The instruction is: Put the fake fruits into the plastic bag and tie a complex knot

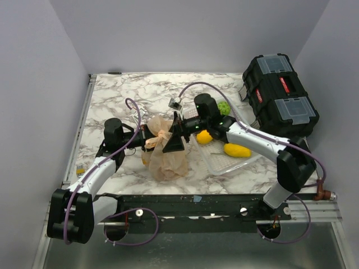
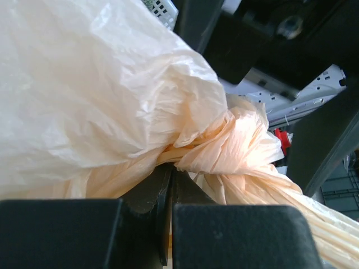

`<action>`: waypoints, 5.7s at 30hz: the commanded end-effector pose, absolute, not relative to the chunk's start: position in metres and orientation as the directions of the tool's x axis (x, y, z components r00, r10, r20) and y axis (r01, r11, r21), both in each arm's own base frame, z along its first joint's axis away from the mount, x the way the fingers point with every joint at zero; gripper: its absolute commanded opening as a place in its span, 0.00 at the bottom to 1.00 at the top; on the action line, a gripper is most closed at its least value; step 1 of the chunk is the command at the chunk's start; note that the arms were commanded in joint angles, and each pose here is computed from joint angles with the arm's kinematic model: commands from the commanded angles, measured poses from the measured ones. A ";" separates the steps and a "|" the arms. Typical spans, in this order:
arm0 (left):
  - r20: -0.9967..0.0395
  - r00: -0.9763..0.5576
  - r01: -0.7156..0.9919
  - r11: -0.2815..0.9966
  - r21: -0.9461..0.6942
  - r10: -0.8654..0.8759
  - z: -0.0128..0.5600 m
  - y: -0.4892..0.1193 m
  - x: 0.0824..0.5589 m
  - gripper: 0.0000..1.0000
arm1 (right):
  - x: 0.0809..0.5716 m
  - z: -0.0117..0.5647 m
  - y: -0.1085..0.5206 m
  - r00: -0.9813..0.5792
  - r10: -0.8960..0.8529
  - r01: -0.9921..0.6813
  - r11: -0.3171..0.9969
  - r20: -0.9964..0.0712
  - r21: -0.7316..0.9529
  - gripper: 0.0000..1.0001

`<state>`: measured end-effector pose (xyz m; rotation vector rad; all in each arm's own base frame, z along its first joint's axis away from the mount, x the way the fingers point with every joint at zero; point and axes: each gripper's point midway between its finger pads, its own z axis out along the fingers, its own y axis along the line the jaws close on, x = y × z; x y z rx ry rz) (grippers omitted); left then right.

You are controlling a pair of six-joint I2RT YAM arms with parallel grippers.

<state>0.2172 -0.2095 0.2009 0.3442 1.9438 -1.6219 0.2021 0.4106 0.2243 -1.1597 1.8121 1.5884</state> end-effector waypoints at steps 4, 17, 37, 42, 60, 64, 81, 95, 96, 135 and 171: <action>-0.610 -0.776 0.575 0.217 -0.789 -0.160 0.206 -0.208 0.216 0.00 | 0.211 0.247 0.365 -0.494 -0.284 -0.856 -0.007 -0.822 0.517 0.85; -0.619 -0.771 0.583 0.223 -0.781 -0.150 0.204 -0.207 0.212 0.00 | 0.266 0.243 0.381 -0.518 -0.163 -0.855 0.122 -0.840 0.504 0.50; -0.624 -0.766 0.588 0.225 -0.777 -0.154 0.210 -0.208 0.219 0.00 | 0.232 0.204 0.393 -0.519 -0.307 -0.844 0.037 -0.797 0.535 0.51; -0.633 -0.757 0.596 0.226 -0.771 -0.164 0.215 -0.208 0.223 0.00 | 0.214 0.203 0.391 -0.526 -0.328 -0.827 -0.021 -0.785 0.562 0.62; -0.590 -0.797 0.579 0.117 -0.807 -0.132 0.218 -0.225 0.209 0.00 | 0.200 0.228 0.450 -0.550 -0.253 -0.787 -0.162 -0.796 0.596 0.79; -0.576 -0.808 0.564 0.117 -0.817 -0.126 0.214 -0.226 0.210 0.00 | 0.197 0.233 0.456 -0.567 -0.245 -0.768 -0.188 -0.786 0.612 0.83; -0.608 -0.781 0.587 0.164 -0.793 -0.144 0.211 -0.212 0.210 0.00 | 0.235 0.227 0.365 -0.499 -0.320 -0.858 0.052 -0.805 0.511 0.75; -0.601 -0.786 0.579 0.171 -0.797 -0.145 0.211 -0.212 0.213 0.00 | 0.233 0.246 0.392 -0.460 -0.267 -0.881 0.021 -0.847 0.472 0.44; -0.603 -0.785 0.581 0.169 -0.797 -0.146 0.214 -0.212 0.213 0.00 | 0.227 0.241 0.393 -0.453 -0.281 -0.884 0.016 -0.846 0.468 0.44; -0.569 -0.816 0.568 0.036 -0.822 -0.106 0.236 -0.233 0.191 0.00 | 0.188 0.230 0.444 -0.420 -0.278 -0.867 -0.158 -0.864 0.473 0.69; -0.564 -0.815 0.567 0.020 -0.824 -0.135 0.240 -0.230 0.196 0.00 | 0.212 0.242 0.361 -0.499 -0.289 -0.849 -0.027 -0.817 0.528 0.94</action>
